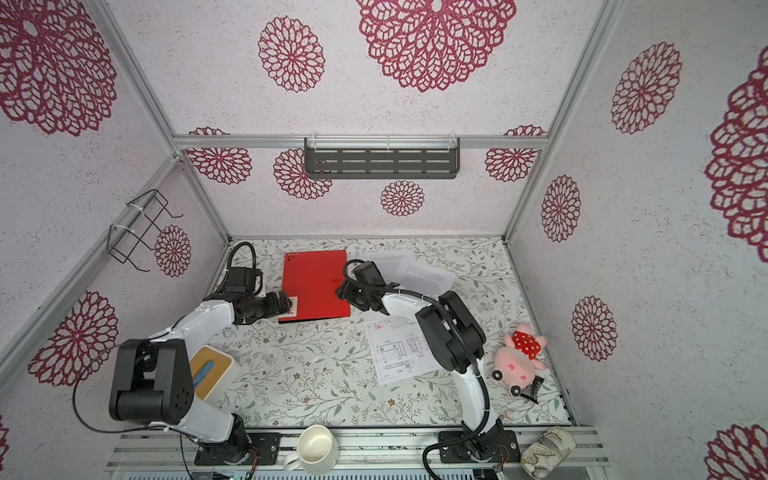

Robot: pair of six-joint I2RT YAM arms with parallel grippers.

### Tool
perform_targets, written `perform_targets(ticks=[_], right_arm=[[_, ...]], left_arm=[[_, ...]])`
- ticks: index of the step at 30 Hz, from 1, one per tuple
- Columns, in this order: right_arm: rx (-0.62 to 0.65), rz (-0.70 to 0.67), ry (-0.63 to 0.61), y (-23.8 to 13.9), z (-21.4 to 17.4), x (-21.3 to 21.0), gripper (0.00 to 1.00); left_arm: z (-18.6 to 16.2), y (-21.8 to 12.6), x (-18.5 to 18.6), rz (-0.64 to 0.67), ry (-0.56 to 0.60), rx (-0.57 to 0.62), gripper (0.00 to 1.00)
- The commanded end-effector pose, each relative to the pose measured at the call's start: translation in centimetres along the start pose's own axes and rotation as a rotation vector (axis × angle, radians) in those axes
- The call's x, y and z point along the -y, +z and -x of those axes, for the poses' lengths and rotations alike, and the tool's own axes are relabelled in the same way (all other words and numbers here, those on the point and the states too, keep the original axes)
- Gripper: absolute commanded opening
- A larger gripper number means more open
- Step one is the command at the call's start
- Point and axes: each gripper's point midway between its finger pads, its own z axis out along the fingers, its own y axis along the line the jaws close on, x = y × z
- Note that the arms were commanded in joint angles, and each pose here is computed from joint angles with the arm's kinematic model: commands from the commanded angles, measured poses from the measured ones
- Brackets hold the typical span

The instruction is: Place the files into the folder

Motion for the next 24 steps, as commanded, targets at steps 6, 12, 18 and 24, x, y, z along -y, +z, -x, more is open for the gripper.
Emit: perform_targets(ticks=[6,12,18,24], right_arm=[[-0.034,-0.077,-0.061,3.2,-0.2,2.3,0.75],[-0.058,-0.092,-0.061,4.5,-0.4,2.9,0.75],[-0.095,-0.072,-0.054,5.9,-1.1,2.9,0.75],[-0.121,-0.074,-0.046,6.1,-1.9,3.2,0.75]], left_arm=[[0.9,2.7,0.6,-0.085,-0.018,-0.089,0.99],[1.0,4.9,-0.3,-0.041,0.006,-0.136,0.93],[0.8,5.5,0.0,-0.051,0.014,-0.152,0.90],[0.4,6.2,1.6,-0.065,0.067,-0.185,0.86]])
